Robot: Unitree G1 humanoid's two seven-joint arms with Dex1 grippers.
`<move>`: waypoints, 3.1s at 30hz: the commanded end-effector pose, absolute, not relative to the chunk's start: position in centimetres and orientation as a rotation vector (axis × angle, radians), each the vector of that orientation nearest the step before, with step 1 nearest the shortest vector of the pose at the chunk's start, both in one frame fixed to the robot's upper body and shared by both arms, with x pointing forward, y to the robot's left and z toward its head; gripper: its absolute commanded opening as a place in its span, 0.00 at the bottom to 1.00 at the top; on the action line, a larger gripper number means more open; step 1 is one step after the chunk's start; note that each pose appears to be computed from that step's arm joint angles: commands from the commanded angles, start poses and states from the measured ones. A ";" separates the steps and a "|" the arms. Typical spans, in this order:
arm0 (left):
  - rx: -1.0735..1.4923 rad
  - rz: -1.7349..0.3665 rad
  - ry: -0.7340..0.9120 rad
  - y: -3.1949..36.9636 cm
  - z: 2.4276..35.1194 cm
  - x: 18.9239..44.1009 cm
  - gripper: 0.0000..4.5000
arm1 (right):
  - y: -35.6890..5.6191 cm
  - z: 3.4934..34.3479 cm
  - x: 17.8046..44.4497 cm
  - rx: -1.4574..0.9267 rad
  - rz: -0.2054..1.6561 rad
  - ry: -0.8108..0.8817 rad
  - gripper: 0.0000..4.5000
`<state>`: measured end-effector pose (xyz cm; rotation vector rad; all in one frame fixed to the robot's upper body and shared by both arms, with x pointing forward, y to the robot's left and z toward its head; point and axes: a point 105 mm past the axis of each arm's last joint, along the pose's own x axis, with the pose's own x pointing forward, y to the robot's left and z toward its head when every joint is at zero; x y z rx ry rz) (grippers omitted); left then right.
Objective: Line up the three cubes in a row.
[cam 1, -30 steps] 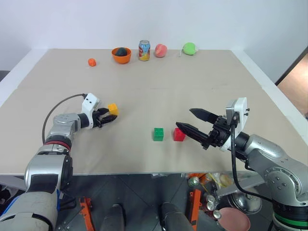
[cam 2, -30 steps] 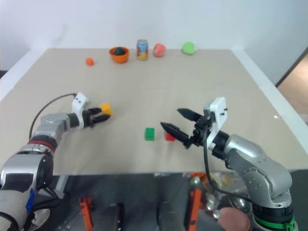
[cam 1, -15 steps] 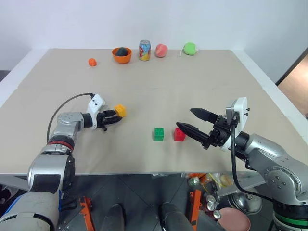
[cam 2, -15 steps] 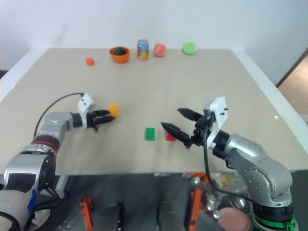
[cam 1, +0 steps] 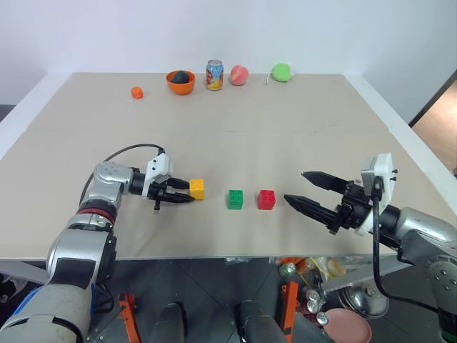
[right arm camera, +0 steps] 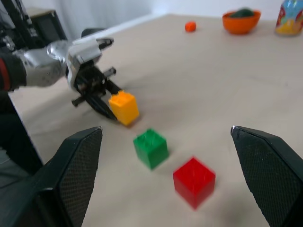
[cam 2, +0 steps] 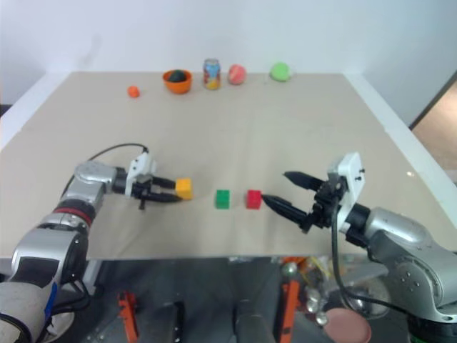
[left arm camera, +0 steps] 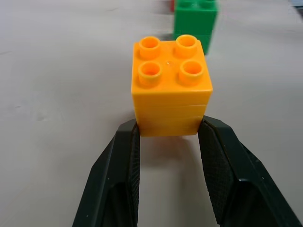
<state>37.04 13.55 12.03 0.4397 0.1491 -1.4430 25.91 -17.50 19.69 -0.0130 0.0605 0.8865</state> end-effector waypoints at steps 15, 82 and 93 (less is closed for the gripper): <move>0.468 -1.485 0.146 12.7 11.6 36.7 0.28 | -19.2 19.4 26.0 -0.037 0.857 0.064 1.00; -0.129 -0.382 -0.090 24.6 14.6 32.8 0.99 | -24.3 15.8 35.7 0.023 0.260 0.010 1.00; -0.160 -0.170 -0.065 24.1 13.7 31.5 0.99 | -24.0 14.3 37.0 0.074 0.093 -0.008 1.00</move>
